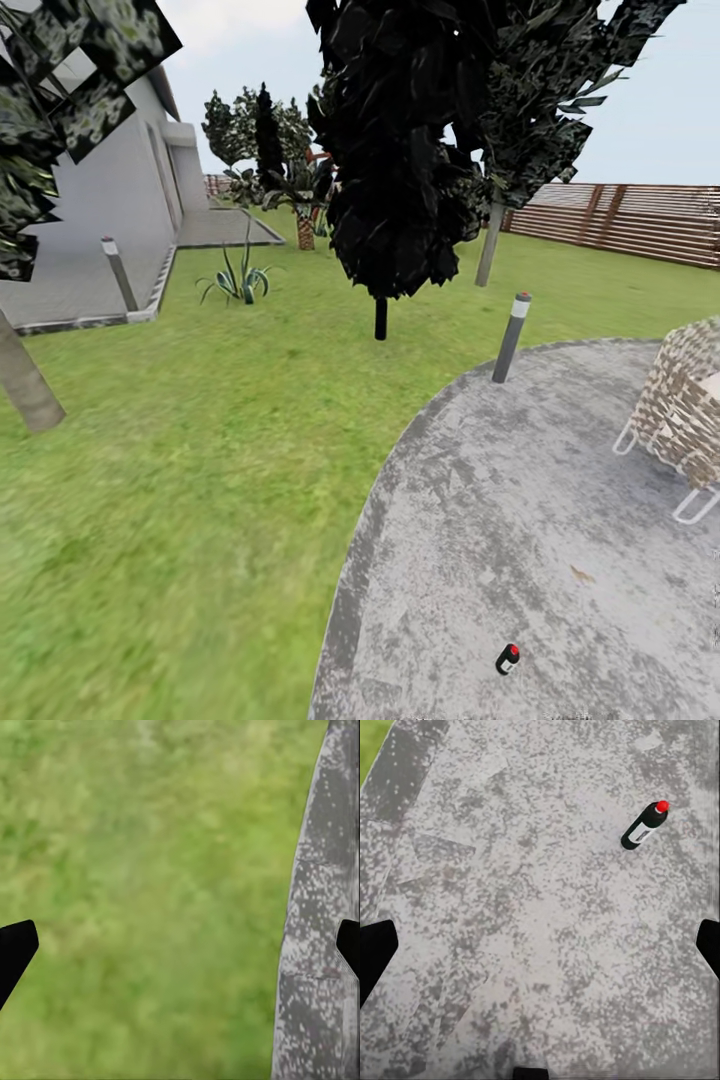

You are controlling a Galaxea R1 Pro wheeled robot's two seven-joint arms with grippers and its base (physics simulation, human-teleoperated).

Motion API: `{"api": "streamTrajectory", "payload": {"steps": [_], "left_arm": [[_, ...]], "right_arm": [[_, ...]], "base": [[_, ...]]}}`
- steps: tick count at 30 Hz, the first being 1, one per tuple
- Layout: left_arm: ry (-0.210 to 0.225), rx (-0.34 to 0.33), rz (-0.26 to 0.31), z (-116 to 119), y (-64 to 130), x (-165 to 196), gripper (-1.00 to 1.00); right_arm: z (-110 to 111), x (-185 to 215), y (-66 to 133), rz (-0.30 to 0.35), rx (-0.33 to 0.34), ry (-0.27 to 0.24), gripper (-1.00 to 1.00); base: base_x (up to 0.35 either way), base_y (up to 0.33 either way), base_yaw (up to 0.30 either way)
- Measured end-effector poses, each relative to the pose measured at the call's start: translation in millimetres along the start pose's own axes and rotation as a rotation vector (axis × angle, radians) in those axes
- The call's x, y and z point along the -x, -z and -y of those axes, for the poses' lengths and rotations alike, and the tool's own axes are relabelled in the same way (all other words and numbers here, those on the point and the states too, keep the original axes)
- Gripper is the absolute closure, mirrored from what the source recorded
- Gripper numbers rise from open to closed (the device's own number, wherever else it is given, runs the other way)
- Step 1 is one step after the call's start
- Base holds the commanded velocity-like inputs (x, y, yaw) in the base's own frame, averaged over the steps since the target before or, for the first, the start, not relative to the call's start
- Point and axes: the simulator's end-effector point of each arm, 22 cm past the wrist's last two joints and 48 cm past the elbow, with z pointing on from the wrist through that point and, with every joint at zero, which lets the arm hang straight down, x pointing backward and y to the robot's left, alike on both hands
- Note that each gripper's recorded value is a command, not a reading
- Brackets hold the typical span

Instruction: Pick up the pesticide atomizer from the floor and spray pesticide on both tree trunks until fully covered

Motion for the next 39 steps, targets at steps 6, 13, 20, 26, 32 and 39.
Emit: {"api": "streamTrajectory", "payload": {"steps": [6,13,20,26,32,39], "left_arm": [[0.000,0.000,0.000,0.0,0.0,-0.1,-1.00],[0.000,0.000,-0.001,0.1,0.0,-0.2,-1.00],[0.000,0.000,0.000,0.0,0.0,-0.1,-1.00],[0.000,0.000,0.000,0.0,0.0,-0.1,-1.00],[0.000,0.000,0.000,0.0,0.0,-0.2,-1.00],[0.000,0.000,0.000,0.0,0.0,-0.1,-1.00]], "right_arm": [[0.0,-0.3,0.1,-0.001,0.000,0.000,-1.00],[0.0,-0.2,0.1,0.000,0.000,0.000,-1.00],[0.0,-0.3,0.1,-0.001,0.000,0.000,-1.00],[0.0,-0.2,0.1,0.000,0.000,0.000,-1.00],[0.0,-0.2,0.1,0.000,0.000,0.000,-1.00],[0.0,-0.3,0.1,-0.001,0.000,0.000,-1.00]], "base": [[0.000,0.000,-0.296],[0.000,0.000,-0.300],[0.000,0.000,-0.300],[0.000,0.000,-0.300],[0.000,0.000,-0.300],[0.000,0.000,-0.300]]}}
